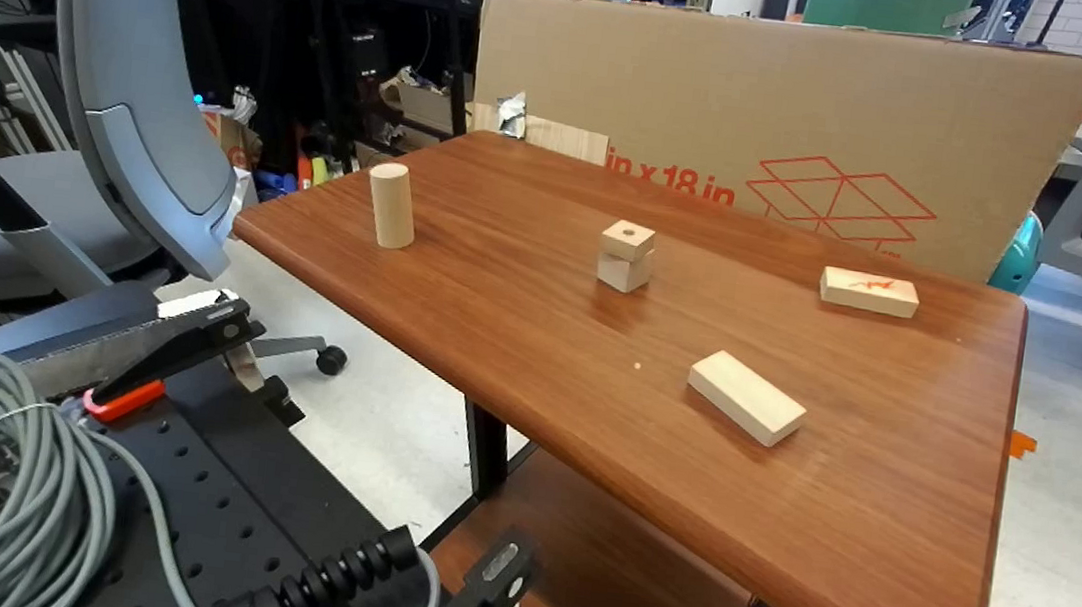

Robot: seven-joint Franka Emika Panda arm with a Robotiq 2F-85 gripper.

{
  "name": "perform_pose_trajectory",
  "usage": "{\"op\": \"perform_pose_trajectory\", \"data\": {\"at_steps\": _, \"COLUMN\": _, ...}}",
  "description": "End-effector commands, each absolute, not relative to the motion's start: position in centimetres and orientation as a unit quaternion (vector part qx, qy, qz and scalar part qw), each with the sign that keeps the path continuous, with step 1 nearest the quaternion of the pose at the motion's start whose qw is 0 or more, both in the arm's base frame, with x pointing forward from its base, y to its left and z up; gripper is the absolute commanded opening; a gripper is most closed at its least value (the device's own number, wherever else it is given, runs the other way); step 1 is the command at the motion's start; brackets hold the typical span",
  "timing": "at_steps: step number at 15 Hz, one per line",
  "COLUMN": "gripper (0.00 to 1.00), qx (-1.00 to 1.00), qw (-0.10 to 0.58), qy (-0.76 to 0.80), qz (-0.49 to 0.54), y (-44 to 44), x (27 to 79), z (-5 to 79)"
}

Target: Put the rectangular block on the stack

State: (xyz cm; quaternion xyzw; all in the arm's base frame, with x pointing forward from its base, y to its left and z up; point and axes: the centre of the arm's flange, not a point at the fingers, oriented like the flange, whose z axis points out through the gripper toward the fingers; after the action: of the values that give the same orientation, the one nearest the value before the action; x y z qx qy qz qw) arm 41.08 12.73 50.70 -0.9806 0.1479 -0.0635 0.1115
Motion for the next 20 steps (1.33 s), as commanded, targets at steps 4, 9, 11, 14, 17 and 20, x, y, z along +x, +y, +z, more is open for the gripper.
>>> {"op": "perform_pose_trajectory", "data": {"at_steps": 4, "gripper": 1.00, "qx": -0.968, "qw": 0.101, "qy": 0.222, "qz": -0.059, "y": 4.8, "x": 43.9, "z": 48.5}}
{"op": "perform_pose_trajectory", "data": {"at_steps": 9, "gripper": 1.00, "qx": -0.965, "qw": 0.049, "qy": 0.257, "qz": -0.032, "y": -2.0, "x": 44.5, "z": 45.2}}
{"op": "perform_pose_trajectory", "data": {"at_steps": 11, "gripper": 1.00, "qx": -0.963, "qw": 0.034, "qy": 0.265, "qz": -0.033, "y": -4.1, "x": 44.6, "z": 43.8}}
{"op": "perform_pose_trajectory", "data": {"at_steps": 14, "gripper": 1.00, "qx": -0.961, "qw": 0.015, "qy": 0.274, "qz": -0.036, "y": -6.7, "x": 44.8, "z": 41.7}}
{"op": "perform_pose_trajectory", "data": {"at_steps": 17, "gripper": 1.00, "qx": -0.963, "qw": 0.003, "qy": 0.266, "qz": -0.036, "y": -8.7, "x": 45.3, "z": 39.4}}
{"op": "perform_pose_trajectory", "data": {"at_steps": 20, "gripper": 1.00, "qx": -0.973, "qw": -0.017, "qy": 0.226, "qz": -0.036, "y": -10.1, "x": 46.1, "z": 36.8}}
